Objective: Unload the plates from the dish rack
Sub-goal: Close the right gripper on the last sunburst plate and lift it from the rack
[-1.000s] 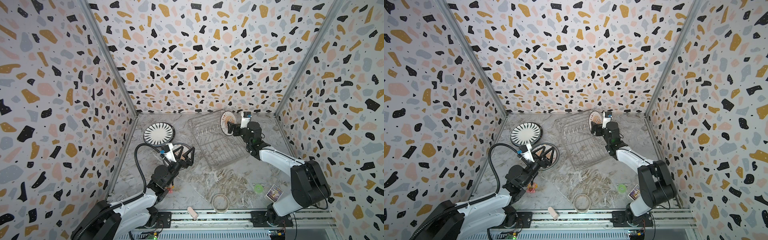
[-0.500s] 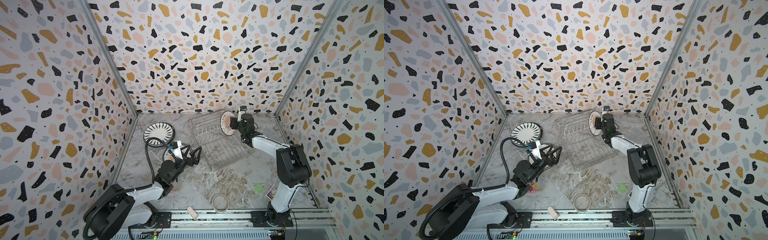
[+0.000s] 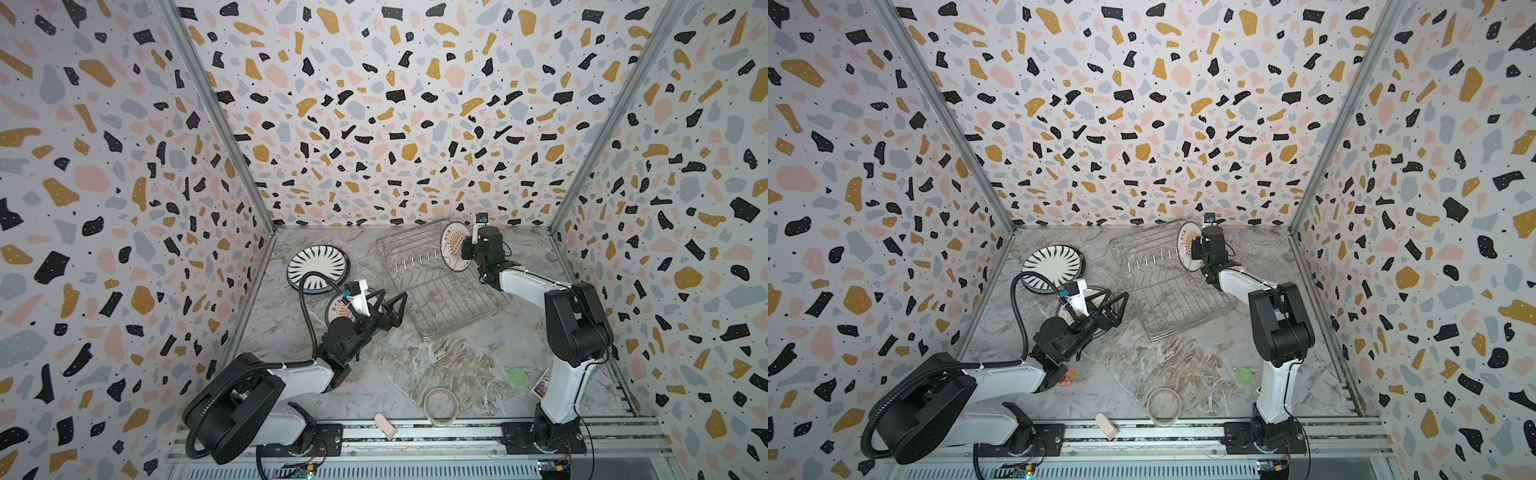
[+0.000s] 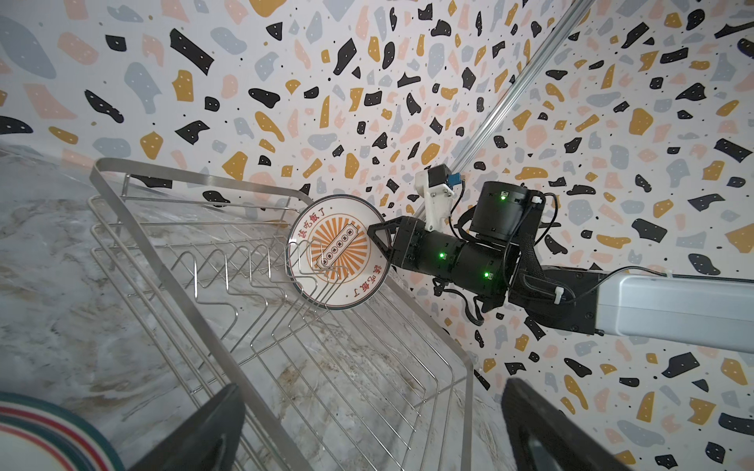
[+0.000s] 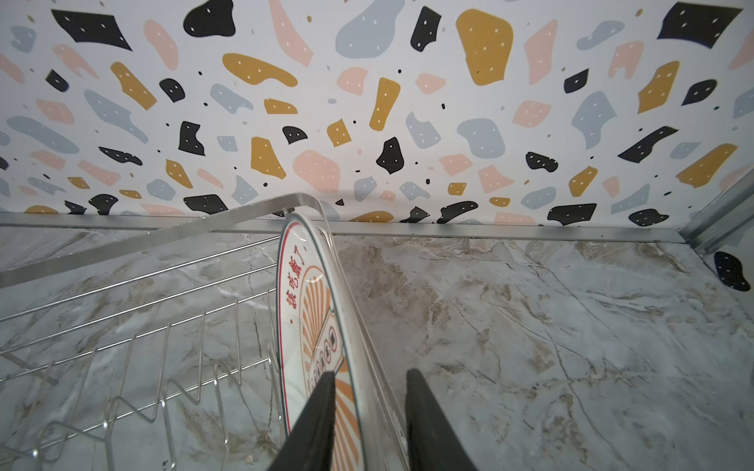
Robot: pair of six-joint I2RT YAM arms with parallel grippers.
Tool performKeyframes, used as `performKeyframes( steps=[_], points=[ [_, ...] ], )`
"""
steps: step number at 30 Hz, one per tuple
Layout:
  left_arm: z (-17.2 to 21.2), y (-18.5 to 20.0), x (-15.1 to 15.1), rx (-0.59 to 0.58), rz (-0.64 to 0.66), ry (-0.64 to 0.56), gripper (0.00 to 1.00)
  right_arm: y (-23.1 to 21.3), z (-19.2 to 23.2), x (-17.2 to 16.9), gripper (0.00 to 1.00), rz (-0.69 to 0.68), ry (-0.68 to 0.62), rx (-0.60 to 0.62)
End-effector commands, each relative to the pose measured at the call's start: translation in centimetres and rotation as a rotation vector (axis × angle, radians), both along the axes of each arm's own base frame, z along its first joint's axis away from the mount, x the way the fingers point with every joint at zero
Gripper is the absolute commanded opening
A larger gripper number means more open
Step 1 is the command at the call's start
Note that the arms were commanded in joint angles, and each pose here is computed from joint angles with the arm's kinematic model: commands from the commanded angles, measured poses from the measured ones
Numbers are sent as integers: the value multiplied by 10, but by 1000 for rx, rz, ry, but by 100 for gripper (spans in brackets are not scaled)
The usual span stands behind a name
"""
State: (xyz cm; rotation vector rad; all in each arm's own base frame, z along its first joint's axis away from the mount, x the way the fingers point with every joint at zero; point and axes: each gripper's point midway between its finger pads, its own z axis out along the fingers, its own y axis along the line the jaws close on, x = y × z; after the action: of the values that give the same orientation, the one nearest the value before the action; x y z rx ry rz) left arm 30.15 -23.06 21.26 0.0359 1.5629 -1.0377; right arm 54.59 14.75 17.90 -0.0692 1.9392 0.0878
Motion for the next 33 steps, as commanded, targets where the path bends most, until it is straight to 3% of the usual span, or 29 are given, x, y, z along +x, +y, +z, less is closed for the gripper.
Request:
performKeyframes(
  steps=[1, 7, 13, 18, 33],
  points=[
    [31, -6, -2, -66, -27, -85, 100, -1, 12, 5, 26, -16, -28, -15],
    [29, -6, -1, -66, -27, -79, 100, 1, 4, 6, 18, -17, -18, -34],
    [30, -5, -5, -85, -35, -93, 100, 0, -1, 4, 17, -21, -9, -37],
    [29, -6, -4, -79, -35, -91, 100, 2, 9, -3, 10, -14, -37, -33],
    [27, -5, -3, -68, -28, -82, 100, -6, 52, -35, 7, -134, -178, -149]
  ],
)
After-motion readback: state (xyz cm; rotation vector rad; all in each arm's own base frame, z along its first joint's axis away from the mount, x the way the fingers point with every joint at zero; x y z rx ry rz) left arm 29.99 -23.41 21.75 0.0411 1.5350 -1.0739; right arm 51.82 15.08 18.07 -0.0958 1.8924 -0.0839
